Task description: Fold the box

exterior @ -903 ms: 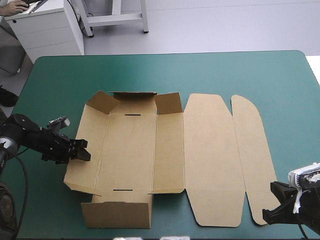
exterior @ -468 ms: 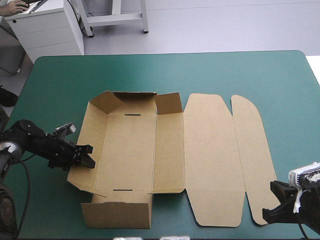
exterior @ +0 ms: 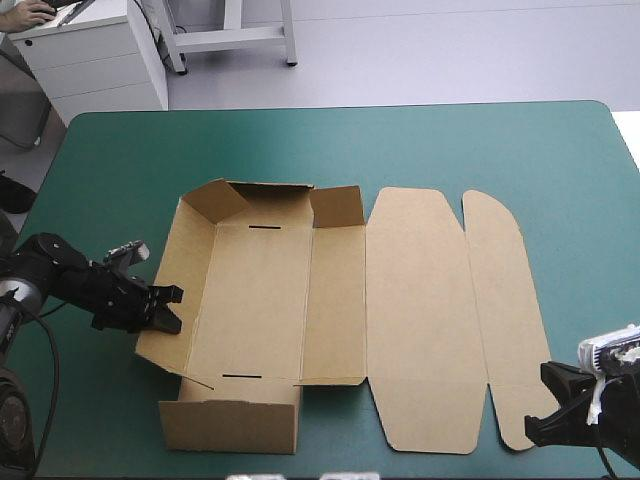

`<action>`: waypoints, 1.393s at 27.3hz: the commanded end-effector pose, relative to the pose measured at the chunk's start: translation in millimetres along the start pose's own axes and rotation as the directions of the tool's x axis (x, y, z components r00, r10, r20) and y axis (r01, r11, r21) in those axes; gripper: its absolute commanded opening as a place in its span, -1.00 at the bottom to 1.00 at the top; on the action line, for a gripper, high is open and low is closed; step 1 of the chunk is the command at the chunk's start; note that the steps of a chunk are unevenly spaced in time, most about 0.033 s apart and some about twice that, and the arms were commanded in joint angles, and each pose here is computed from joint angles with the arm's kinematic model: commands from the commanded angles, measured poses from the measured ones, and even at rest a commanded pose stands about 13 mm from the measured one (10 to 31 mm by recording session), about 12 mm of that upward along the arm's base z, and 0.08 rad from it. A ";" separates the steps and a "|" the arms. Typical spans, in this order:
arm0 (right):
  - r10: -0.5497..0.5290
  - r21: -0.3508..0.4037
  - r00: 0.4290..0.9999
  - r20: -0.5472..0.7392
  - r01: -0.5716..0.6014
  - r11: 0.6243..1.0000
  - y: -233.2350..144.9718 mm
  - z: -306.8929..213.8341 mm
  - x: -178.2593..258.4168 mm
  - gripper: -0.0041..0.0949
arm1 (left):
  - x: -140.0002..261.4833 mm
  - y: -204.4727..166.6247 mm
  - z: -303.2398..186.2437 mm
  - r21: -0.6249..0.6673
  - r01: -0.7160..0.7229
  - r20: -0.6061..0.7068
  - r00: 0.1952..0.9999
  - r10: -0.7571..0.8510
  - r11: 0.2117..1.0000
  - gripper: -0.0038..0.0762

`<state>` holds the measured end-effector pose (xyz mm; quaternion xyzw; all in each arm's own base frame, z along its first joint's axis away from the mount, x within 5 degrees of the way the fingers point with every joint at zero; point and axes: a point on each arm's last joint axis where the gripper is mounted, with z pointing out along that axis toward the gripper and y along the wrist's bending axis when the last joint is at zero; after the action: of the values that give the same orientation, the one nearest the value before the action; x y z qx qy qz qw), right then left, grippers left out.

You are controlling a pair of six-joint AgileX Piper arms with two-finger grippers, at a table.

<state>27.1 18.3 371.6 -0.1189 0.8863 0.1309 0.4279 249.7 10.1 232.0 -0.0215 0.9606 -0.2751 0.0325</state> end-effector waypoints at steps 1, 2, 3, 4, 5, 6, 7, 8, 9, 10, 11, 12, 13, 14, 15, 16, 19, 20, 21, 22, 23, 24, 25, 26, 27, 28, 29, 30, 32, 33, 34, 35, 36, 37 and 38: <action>-0.001 0.000 0.998 0.063 0.001 1.000 0.9 -3.6 -9.1 -0.92 | -5.3 -17.7 -26.2 -0.010 -0.031 0.022 0.999 0.031 0.999 -0.93; -0.001 0.000 0.998 0.063 0.001 1.000 0.9 -3.6 -9.1 -0.92 | -8.2 -20.3 -30.1 -0.037 -0.043 0.028 0.999 0.044 0.998 -0.93; -0.001 0.000 0.998 0.063 0.001 1.000 0.9 -3.6 -9.1 -0.92 | -12.4 -23.6 -36.4 -0.088 -0.067 0.035 0.997 0.070 0.994 -0.93; -0.001 0.000 0.998 0.063 0.001 1.000 0.9 -3.6 -9.1 -0.92 | -14.9 -28.4 -38.9 -0.126 -0.094 0.031 0.995 0.098 0.988 -0.93; -0.001 0.000 0.998 0.063 0.001 1.000 0.9 -3.6 -9.1 -0.92 | -17.8 -32.1 -43.2 -0.185 -0.127 0.025 0.991 0.134 0.974 -0.93; -0.001 0.000 0.998 0.063 0.001 1.000 0.9 -3.6 -9.1 -0.92 | -20.1 -39.4 -44.8 -0.248 -0.168 0.008 0.985 0.175 0.954 -0.93; -0.001 0.000 0.998 0.063 0.001 1.000 0.9 -3.6 -9.1 -0.92 | -22.5 -44.2 -48.1 -0.314 -0.207 -0.006 0.976 0.215 0.927 -0.93; -0.002 0.002 0.998 0.063 0.002 1.000 0.7 -3.6 -9.1 -0.92 | -24.3 -51.1 -49.5 -0.374 -0.259 -0.030 0.963 0.267 0.891 -0.93; -0.003 0.004 0.998 0.063 0.002 1.000 0.5 -3.6 -9.1 -0.92 | -25.9 -58.7 -50.5 -0.427 -0.311 -0.055 0.946 0.318 0.849 -0.93; -0.004 0.006 0.998 0.063 0.003 1.000 0.3 -3.6 -9.1 -0.92 | -27.4 -64.7 -50.4 -0.463 -0.352 -0.076 0.930 0.359 0.813 -0.93; -0.004 0.006 0.998 0.063 0.003 1.000 0.3 -3.6 -9.1 -0.92 | -28.8 -72.6 -50.9 -0.503 -0.398 -0.098 0.908 0.407 0.767 -0.93; -0.004 0.006 0.998 0.065 0.003 1.000 0.3 -3.6 -9.3 -0.92 | -30.4 -79.8 -50.0 -0.536 -0.440 -0.126 0.886 0.447 0.720 -0.93; -0.004 0.006 0.998 0.065 0.003 1.000 0.3 -3.6 -9.3 -0.92 | -31.4 -87.3 -48.2 -0.560 -0.480 -0.153 0.861 0.485 0.676 -0.93; -0.004 0.006 0.998 0.065 0.003 1.000 0.3 -3.6 -9.3 -0.92 | -33.2 -93.9 -46.7 -0.588 -0.529 -0.195 0.827 0.527 0.612 -0.93; -0.004 0.006 0.998 0.065 0.003 1.000 0.3 -3.6 -9.3 -0.92 | -34.2 -100.8 -44.1 -0.602 -0.595 -0.255 0.775 0.578 0.533 -0.93; 0.004 0.003 0.998 0.063 -0.004 1.000 0.6 -3.6 -9.1 -0.92 | -35.0 -105.5 -41.9 -0.613 -0.650 -0.316 0.723 0.614 0.450 -0.93; 0.010 0.000 0.998 0.061 -0.010 1.000 0.8 -3.6 -8.9 -0.92 | -35.9 -126.4 -30.0 -0.614 -0.769 -0.477 0.541 0.693 0.178 -0.93; 0.012 0.000 0.998 0.061 -0.012 1.000 0.8 -3.6 -8.9 -0.92 | -37.1 -135.3 -26.3 -0.625 -0.774 -0.499 0.491 0.714 0.096 -0.93; 0.017 -0.001 0.998 0.061 -0.017 1.000 0.8 -3.6 -8.9 -0.92 | -38.9 -144.1 -21.5 -0.633 -0.774 -0.514 0.442 0.735 0.023 -0.93; 0.018 -0.001 0.998 0.061 -0.018 1.000 0.8 -3.6 -8.9 -0.92 | -40.5 -153.2 -16.6 -0.640 -0.767 -0.521 0.393 0.758 -0.043 -0.93; 0.022 -0.003 0.998 0.061 -0.022 1.000 1.0 -3.6 -8.9 -0.92 | -40.1 -162.1 -12.7 -0.646 -0.758 -0.519 0.351 0.779 -0.088 -0.93; 0.023 -0.005 0.998 0.059 -0.023 1.000 1.2 -3.6 -8.7 -0.92 | -40.7 -171.1 -8.3 -0.656 -0.743 -0.511 0.308 0.802 -0.132 -0.93; 0.029 -0.005 0.998 0.054 -0.029 1.000 1.2 -3.6 -8.3 -0.92 | -40.1 -180.2 -4.3 -0.664 -0.729 -0.497 0.265 0.826 -0.165 -0.93; 0.041 -0.005 0.998 0.052 -0.041 0.999 1.2 -3.6 -8.1 -0.92 | -39.9 -186.9 -0.9 -0.672 -0.716 -0.488 0.234 0.841 -0.190 -0.93; 0.046 -0.005 0.998 0.047 -0.046 0.999 1.1 -3.5 -7.6 -0.92 | -39.2 -194.7 3.1 -0.681 -0.700 -0.476 0.199 0.856 -0.216 -0.93; 0.049 -0.005 0.998 0.044 -0.049 0.999 1.1 -3.5 -7.4 -0.92 | -38.1 -202.0 6.7 -0.688 -0.685 -0.467 0.167 0.868 -0.238 -0.93; 0.049 -0.004 0.998 0.037 -0.049 0.999 1.1 -3.5 -6.8 -0.92 | -37.1 -207.6 8.9 -0.695 -0.671 -0.459 0.141 0.877 -0.256 -0.93; 0.049 -0.004 0.998 0.034 -0.049 0.999 1.1 -3.5 -6.5 -0.92 | -35.3 -213.1 11.6 -0.701 -0.659 -0.454 0.120 0.883 -0.271 -0.93; 0.049 -0.003 0.999 0.024 -0.049 0.999 1.1 -3.5 -5.5 -0.92 | -31.7 -220.4 15.6 -0.714 -0.643 -0.443 0.110 0.890 -0.276 -0.93; 0.049 -0.003 0.999 0.022 -0.049 0.999 1.0 -3.5 -5.4 -0.92 | -26.8 -227.8 19.1 -0.740 -0.626 -0.404 0.121 0.907 -0.246 -0.93; 0.049 -0.003 0.999 0.020 -0.049 0.999 1.0 -3.5 -5.2 -0.92 | -25.2 -230.4 20.5 -0.747 -0.619 -0.393 0.115 0.912 -0.244 -0.93; 0.049 -0.003 0.999 0.017 -0.049 0.999 1.0 -3.4 -4.9 -0.92 | -18.8 -235.6 25.2 -0.751 -0.595 -0.403 0.071 0.912 -0.286 -0.93; 0.049 -0.002 0.999 0.015 -0.049 0.999 1.0 -3.4 -4.7 -0.92 | -15.9 -237.2 27.6 -0.757 -0.581 -0.405 0.061 0.912 -0.297 -0.93; 0.049 -0.002 0.999 0.015 -0.049 0.999 1.0 -3.4 -4.7 -0.92 | -8.7 -243.1 32.1 -0.779 -0.528 -0.414 0.028 0.910 -0.338 -0.93; 0.049 -0.002 0.999 0.015 -0.049 0.999 1.0 -3.4 -4.7 -0.92 | -2.5 -247.3 37.1 -0.796 -0.471 -0.430 -0.002 0.903 -0.380 -0.93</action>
<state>25.1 17.7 369.0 -0.0992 0.8966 0.1374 0.4092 272.6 -211.1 308.7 0.5696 0.6771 0.3298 0.3292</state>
